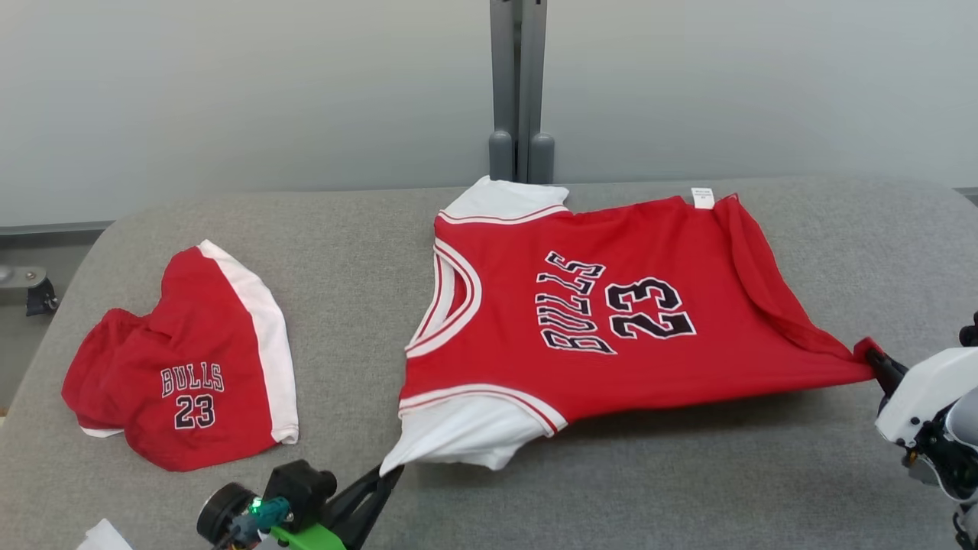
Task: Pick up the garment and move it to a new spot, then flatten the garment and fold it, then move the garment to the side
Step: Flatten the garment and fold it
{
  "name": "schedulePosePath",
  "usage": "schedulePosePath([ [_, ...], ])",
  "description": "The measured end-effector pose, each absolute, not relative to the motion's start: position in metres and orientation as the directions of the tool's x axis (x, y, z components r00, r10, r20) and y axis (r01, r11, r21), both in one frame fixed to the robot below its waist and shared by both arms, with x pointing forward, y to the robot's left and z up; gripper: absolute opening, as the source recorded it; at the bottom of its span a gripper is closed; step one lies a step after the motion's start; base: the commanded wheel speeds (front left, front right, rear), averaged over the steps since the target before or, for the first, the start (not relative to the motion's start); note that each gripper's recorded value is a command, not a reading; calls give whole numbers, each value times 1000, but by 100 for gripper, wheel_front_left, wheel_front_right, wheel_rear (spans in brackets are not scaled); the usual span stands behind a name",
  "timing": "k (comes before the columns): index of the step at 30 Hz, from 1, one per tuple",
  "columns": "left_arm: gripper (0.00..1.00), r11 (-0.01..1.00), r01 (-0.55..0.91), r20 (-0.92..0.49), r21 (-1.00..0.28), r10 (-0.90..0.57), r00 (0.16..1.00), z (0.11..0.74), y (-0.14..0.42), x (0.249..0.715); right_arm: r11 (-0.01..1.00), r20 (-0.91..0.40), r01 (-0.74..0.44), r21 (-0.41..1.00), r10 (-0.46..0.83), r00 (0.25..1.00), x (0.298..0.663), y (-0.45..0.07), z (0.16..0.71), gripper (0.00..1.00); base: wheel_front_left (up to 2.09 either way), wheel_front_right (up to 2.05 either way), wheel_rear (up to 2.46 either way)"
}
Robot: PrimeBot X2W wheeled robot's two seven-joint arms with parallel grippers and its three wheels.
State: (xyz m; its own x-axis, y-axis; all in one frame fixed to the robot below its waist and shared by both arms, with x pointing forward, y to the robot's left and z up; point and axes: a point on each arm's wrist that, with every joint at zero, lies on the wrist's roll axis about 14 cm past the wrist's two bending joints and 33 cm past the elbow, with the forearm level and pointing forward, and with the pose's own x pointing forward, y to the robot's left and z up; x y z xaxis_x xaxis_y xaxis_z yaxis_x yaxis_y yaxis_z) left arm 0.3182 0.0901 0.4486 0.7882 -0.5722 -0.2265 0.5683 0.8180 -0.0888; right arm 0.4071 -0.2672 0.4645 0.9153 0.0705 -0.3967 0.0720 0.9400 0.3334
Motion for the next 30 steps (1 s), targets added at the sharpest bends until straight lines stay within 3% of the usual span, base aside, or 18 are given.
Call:
schedulePosePath([
  [7, 0, 792, 601, -256, -110, -607, 753, 456, 88, 289, 942, -504, 71, 327, 110, 857, 377, -275, 452, 0, 0, 0, 0],
  [14, 0, 786, 615, -255, -70, -610, 751, 470, 86, 294, 945, -517, 63, 320, 119, 848, 372, -275, 457, 0, 0, 0, 0],
  [30, 0, 748, 658, -310, 91, -606, 732, 472, 70, 395, 971, -604, 67, 230, 89, 792, 437, -259, 457, 0, 0, 0, 0],
])
